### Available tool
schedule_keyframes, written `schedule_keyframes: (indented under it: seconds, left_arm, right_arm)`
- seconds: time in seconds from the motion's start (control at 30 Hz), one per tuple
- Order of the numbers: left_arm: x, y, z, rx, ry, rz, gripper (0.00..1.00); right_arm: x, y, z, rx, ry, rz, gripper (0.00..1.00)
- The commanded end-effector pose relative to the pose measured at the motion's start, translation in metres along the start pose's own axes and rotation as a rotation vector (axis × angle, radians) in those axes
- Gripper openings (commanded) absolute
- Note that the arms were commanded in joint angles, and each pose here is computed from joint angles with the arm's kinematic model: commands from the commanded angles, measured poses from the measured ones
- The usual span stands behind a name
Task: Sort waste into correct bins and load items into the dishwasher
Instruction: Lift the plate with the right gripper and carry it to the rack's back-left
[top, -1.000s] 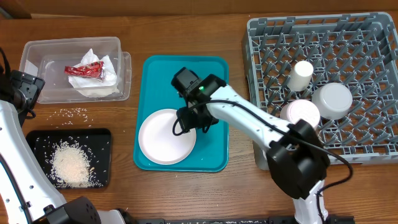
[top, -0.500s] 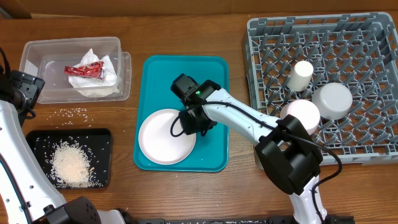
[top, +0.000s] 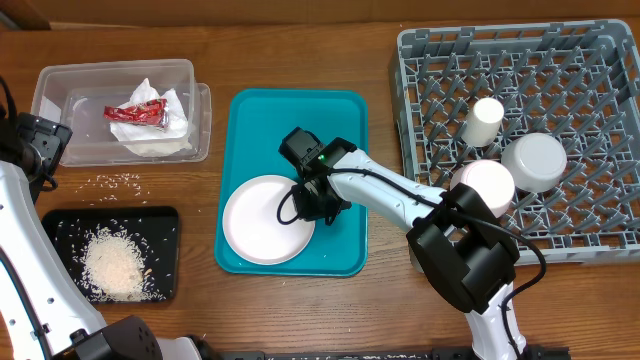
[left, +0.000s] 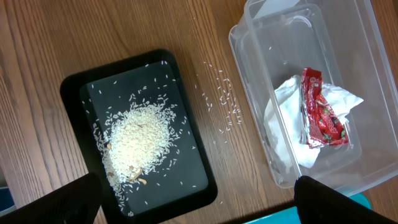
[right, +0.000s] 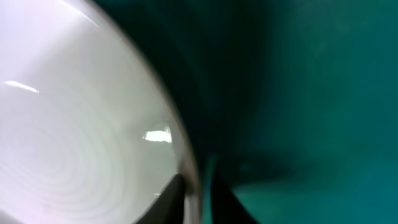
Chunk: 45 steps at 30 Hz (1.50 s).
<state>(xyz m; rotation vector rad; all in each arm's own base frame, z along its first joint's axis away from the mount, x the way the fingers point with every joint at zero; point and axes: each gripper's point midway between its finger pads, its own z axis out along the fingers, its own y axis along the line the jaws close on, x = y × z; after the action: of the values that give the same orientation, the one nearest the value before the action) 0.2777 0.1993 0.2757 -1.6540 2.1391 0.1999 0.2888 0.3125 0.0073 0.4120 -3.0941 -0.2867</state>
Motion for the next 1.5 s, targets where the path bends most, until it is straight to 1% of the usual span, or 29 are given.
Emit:
schedule_keyframes:
  seconds: [0.0,0.03,0.2,0.3,0.4,0.5,0.57,0.67,0.8,0.93,1.07,1.23,1.47]
  left_arm:
    - [-0.001,0.003,0.004,-0.02,-0.001,0.012,1.0]
    - [-0.001,0.003,0.004,-0.02,-0.001,0.012,1.0]
    - [-0.001,0.003,0.004,-0.02,-0.001,0.012,1.0]
    - [-0.001,0.003,0.004,-0.02,-0.001,0.012,1.0]
    - [-0.001,0.003,0.004,-0.02,-0.001,0.012,1.0]
    - [-0.001,0.003,0.004,-0.02,-0.001,0.012,1.0]
    - [-0.001,0.003,0.004,-0.02,-0.001,0.012,1.0]
    - [-0.001,0.003,0.004,-0.02,-0.001,0.012,1.0]
    - [-0.001,0.003,0.004,-0.02,-0.001,0.012,1.0]
    - [-0.001,0.003,0.004,-0.02,-0.001,0.012,1.0]
    - [-0.001,0.003,0.004,-0.02,-0.001,0.012,1.0]
    - [-0.001,0.003,0.004,-0.02,-0.001,0.012,1.0]
    - [-0.001,0.003,0.004,-0.02,-0.001,0.012,1.0]
  right_arm:
    - [-0.004,-0.003,-0.004,0.014,0.006,0.026,0.08]
    - [-0.008,-0.005,-0.01,0.014,0.004,0.034,0.04]
    - [-0.045,-0.029,-0.065,0.068,-0.077,0.102,0.04]
    - [-0.073,-0.058,-0.115,0.139,-0.177,0.163,0.04]
    - [-0.097,-0.098,-0.174,0.218,-0.292,0.242,0.04]
    - [-0.11,-0.145,-0.229,0.315,-0.4,0.329,0.04]
    - [-0.112,-0.178,-0.257,0.383,-0.457,0.392,0.04]
    - [-0.11,-0.23,-0.285,0.511,-0.517,0.489,0.04]
    - [-0.101,-0.291,-0.304,0.676,-0.536,0.594,0.04]
    - [-0.1,-0.323,-0.311,0.73,-0.564,0.66,0.04]
    - [-0.107,-0.337,-0.313,0.728,-0.599,0.694,0.04]
    - [-0.12,-0.341,-0.306,0.718,-0.64,0.701,0.04]
    - [-0.126,-0.34,-0.272,0.723,-0.604,0.679,0.04]
